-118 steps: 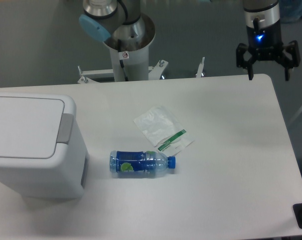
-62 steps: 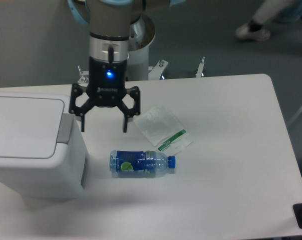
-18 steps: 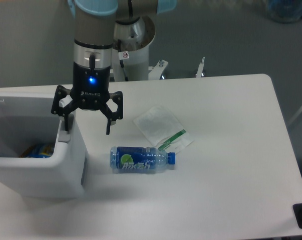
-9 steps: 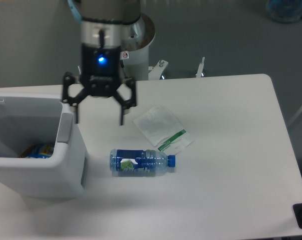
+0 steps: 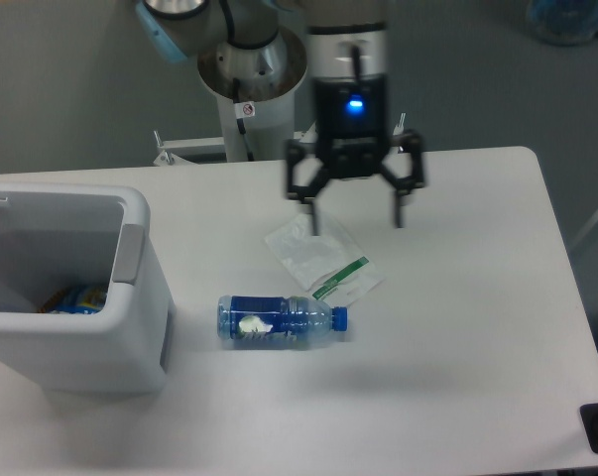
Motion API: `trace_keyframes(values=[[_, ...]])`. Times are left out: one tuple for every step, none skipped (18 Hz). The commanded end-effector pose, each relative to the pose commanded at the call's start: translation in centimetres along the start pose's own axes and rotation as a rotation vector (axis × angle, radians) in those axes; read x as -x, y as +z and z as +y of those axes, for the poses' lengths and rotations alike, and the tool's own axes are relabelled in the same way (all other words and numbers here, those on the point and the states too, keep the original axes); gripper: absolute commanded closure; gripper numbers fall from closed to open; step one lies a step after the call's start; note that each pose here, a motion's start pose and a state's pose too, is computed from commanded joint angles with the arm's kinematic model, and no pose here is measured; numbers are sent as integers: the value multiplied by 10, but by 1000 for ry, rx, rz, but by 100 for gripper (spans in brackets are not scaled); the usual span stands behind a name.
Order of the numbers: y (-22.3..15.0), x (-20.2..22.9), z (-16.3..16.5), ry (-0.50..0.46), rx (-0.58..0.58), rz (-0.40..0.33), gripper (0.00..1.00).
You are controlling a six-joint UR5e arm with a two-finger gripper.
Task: Open the trash can
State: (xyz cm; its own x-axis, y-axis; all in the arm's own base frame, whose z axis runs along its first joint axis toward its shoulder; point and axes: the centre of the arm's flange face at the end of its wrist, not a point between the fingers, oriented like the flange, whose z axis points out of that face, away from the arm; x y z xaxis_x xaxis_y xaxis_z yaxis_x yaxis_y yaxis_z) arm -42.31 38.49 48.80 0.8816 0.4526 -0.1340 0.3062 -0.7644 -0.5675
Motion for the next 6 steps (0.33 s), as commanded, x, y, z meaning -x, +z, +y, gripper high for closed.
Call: trace_keyframes(values=[[2,14,7,11,10,-10,0],[3,27,12,25,16,-21,0],[11,35,17,43,28,-20,0],[16,41,20,64,38,-19,0],[17,44,22,79,44,-23,0],[22,52,28,85,66,-35,0]])
